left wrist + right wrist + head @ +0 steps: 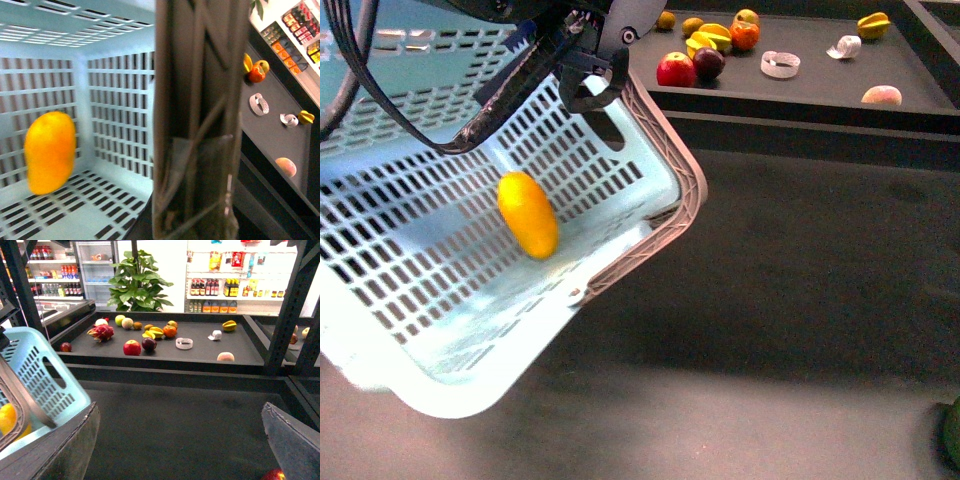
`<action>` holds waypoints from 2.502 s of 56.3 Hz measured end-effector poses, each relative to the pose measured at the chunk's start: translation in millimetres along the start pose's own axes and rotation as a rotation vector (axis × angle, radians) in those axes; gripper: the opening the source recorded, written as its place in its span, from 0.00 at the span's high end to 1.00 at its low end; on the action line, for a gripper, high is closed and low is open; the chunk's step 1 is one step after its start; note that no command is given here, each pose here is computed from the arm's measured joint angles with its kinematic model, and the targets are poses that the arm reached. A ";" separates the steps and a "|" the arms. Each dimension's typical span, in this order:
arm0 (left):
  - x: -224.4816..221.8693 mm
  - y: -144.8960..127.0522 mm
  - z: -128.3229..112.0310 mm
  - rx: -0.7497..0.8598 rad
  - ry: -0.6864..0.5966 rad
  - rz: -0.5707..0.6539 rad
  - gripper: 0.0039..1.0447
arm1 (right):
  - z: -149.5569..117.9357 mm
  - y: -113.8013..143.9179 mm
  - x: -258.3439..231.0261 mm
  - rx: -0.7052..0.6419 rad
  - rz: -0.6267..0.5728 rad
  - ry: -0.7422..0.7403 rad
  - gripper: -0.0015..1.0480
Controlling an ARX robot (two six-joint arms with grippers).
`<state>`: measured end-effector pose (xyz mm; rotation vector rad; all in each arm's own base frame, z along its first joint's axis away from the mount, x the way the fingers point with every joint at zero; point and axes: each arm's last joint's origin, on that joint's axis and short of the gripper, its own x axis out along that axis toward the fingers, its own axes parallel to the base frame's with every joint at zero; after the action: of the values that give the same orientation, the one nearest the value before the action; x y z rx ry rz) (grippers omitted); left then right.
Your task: Pick mango with right arm and hold basket with left
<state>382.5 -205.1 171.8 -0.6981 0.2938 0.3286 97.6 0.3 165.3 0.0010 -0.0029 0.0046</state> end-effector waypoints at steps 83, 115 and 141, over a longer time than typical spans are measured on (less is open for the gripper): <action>119.7 73.7 12.9 -0.642 0.007 0.309 0.35 | 0.0 0.0 0.0 0.000 -0.001 0.000 0.08; 107.1 82.5 9.8 -0.616 0.011 0.321 0.08 | 0.0 0.0 0.0 0.000 -0.001 0.000 0.08; 101.9 79.2 16.3 -0.624 0.003 0.304 0.08 | 0.0 0.0 0.0 0.000 -0.001 0.000 0.08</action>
<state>446.7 -117.3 100.4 -1.2706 0.3020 0.7254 97.6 0.3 165.3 0.0010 -0.0029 0.0038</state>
